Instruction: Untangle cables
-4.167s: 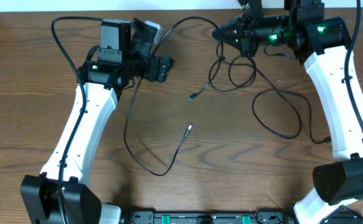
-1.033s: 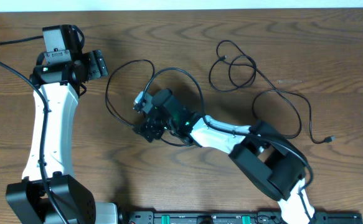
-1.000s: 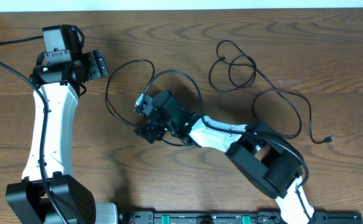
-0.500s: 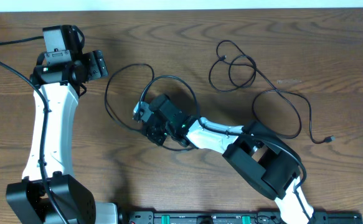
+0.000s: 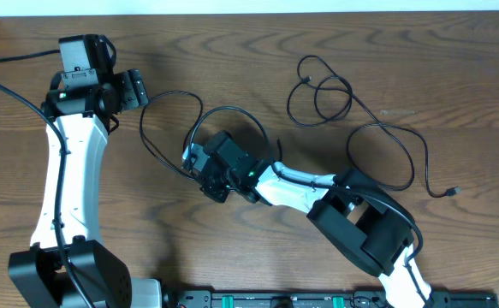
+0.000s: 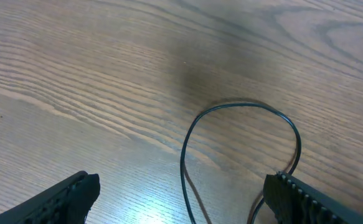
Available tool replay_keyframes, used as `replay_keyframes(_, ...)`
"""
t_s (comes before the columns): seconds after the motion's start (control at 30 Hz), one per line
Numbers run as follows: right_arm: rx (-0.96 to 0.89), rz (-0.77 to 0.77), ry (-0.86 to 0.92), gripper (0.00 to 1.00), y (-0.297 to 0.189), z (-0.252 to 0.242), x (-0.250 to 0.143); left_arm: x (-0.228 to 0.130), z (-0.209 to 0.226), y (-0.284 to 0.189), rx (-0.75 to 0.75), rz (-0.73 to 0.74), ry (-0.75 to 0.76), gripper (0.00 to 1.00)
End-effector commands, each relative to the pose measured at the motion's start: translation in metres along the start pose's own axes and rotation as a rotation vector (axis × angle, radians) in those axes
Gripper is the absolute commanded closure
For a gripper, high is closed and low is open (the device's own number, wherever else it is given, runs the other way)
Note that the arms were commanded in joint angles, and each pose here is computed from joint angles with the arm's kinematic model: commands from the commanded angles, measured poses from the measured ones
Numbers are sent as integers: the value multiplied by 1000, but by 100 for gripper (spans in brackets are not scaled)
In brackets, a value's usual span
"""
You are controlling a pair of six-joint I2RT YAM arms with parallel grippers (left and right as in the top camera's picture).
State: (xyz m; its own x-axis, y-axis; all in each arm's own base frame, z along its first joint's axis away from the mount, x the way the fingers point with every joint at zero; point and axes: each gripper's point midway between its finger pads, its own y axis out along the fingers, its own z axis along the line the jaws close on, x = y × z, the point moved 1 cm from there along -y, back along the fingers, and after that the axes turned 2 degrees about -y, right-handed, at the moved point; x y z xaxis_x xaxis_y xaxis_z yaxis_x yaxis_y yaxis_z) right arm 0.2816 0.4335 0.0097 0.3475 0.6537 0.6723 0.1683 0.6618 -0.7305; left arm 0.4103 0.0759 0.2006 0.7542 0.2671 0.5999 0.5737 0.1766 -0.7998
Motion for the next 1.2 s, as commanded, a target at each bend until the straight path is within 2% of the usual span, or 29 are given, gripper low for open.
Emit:
replay_keyframes(0.0, -145, 43, 48, 99, -10, -33, -12, -3, 2, -3, 4, 2, -7, 11)
replay_keyframes(0.17, -339, -48, 77, 99, -62, -85, 22, -3, 2, -3, 4, 2, -7, 11)
replay_keyframes(0.27, -526, -130, 99, 99, -119, -132, 47, -3, 2, -3, 4, 2, -7, 10)
replay_keyframes(0.3, -612, -197, 128, 99, -160, -158, 62, -3, 2, -3, 4, 2, -7, 11)
replay_keyframes(0.4, -718, -309, 170, 99, -229, -194, 81, -3, 2, -3, 4, 2, -7, 10)
replay_keyframes(0.53, -894, -414, 252, 99, -329, -248, 76, -3, 2, -2, 4, 2, -7, 11)
replay_keyframes(0.63, -1039, -437, 333, 99, -397, -287, 42, -3, 2, -2, 4, 2, -7, 11)
replay_keyframes(0.7, -1173, -421, 428, 99, -453, -321, -5, -3, 2, -3, 4, 2, -7, 10)
replay_keyframes(0.83, -1312, -391, 572, 99, -511, -347, -71, -3, 2, -2, 4, 2, -7, 11)
replay_keyframes(0.87, -1389, -378, 685, 99, -541, -354, -110, -3, 2, -3, 4, 2, -7, 11)
replay_keyframes(1.0, -1529, -344, 942, 99, -591, -351, -193, -3, 2, -2, 4, 2, -7, 11)
replay_keyframes(1.07, -1600, -314, 1098, 99, -619, -340, -248, -3, 2, -2, 4, 2, -7, 11)
replay_keyframes(1.17, -1660, -294, 1217, 99, -644, -326, -293, -3, 2, -3, 4, 2, -7, 11)
